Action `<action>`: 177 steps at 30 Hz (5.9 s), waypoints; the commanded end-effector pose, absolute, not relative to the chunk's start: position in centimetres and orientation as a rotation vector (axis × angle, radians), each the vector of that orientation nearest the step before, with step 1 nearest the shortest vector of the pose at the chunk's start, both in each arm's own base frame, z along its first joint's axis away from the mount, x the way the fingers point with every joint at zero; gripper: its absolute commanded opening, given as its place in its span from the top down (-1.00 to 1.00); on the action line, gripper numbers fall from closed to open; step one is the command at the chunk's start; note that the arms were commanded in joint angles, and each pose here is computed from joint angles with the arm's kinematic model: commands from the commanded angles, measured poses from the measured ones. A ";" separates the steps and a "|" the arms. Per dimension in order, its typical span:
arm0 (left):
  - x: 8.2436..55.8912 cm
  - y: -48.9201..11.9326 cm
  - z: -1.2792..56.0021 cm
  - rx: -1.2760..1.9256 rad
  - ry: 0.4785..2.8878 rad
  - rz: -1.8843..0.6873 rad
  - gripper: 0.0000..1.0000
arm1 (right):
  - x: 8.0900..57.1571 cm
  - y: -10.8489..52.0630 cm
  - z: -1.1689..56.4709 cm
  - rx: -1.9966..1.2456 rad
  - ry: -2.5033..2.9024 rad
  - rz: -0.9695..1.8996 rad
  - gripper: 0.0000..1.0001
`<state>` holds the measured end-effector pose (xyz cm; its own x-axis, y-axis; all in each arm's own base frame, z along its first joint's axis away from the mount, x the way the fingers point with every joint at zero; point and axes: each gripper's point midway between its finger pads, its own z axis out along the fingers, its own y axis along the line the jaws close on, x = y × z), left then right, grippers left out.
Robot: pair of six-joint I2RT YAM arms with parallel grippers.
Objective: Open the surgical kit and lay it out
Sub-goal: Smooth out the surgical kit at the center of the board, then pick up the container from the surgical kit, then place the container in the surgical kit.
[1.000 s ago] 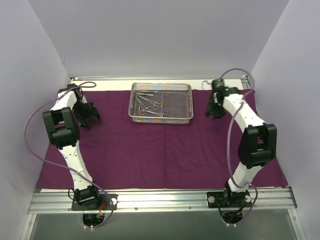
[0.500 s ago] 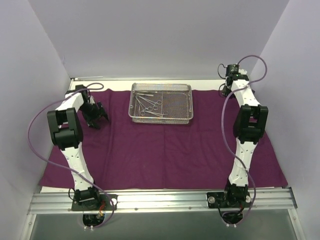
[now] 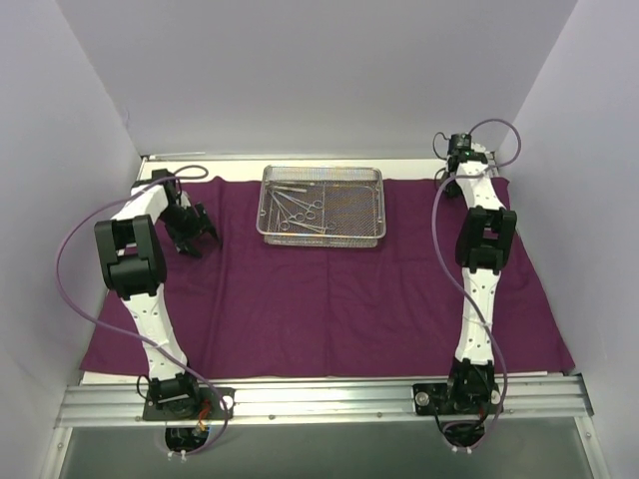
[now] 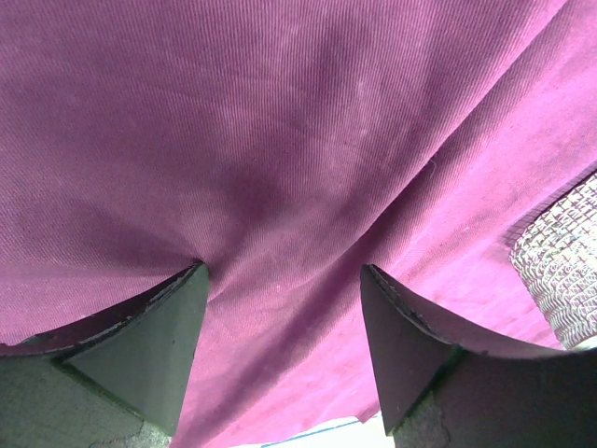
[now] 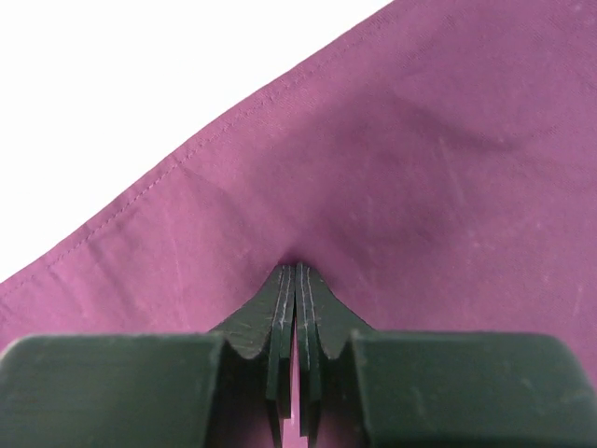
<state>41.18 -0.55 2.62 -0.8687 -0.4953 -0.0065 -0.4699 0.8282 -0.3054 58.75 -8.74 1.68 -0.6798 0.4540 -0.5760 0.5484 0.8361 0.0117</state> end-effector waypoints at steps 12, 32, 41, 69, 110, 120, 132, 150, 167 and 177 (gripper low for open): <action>43.0 0.5 5.8 -0.755 2.840 -0.340 -0.54 | 59.8 -9.3 4.6 0.662 2.432 -0.184 0.64; 43.6 7.0 1.6 -0.897 2.910 -0.067 -0.48 | 58.8 -6.2 13.9 0.660 2.304 0.011 0.44; 42.8 11.1 0.5 -0.916 2.940 0.049 -0.47 | 57.9 0.5 15.6 0.531 2.367 0.265 0.19; 48.5 -2.6 13.5 -0.573 2.648 -0.604 -0.69 | 52.3 10.6 15.0 0.188 2.522 0.481 -0.50; 53.3 -18.3 13.9 -0.230 2.620 -0.809 0.95 | 55.1 15.5 10.4 0.153 2.569 0.480 1.00; 52.3 -15.5 22.3 -0.208 2.475 -0.699 0.95 | 55.8 17.4 20.2 0.141 2.369 0.500 1.00; 43.7 -10.6 21.4 -0.252 2.580 -0.469 0.95 | 50.4 24.7 20.4 -0.095 2.435 0.542 1.00; 29.2 -4.7 17.0 -0.489 2.610 -0.203 0.95 | 43.9 37.0 16.2 -0.433 2.472 0.618 1.00; 24.5 -4.2 10.8 -0.821 2.839 -0.231 0.37 | 38.8 39.1 10.4 -0.568 2.582 0.585 1.00; 24.3 -2.2 12.2 -0.882 2.777 -0.260 -0.43 | 38.0 38.0 9.8 -0.575 2.605 0.558 -0.18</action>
<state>22.28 -2.02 9.41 -0.8032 -0.5928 -0.0585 -0.5818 0.8017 -0.1366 39.36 36.92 6.50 -0.8464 -0.3049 -0.4365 -0.4394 0.8631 0.2491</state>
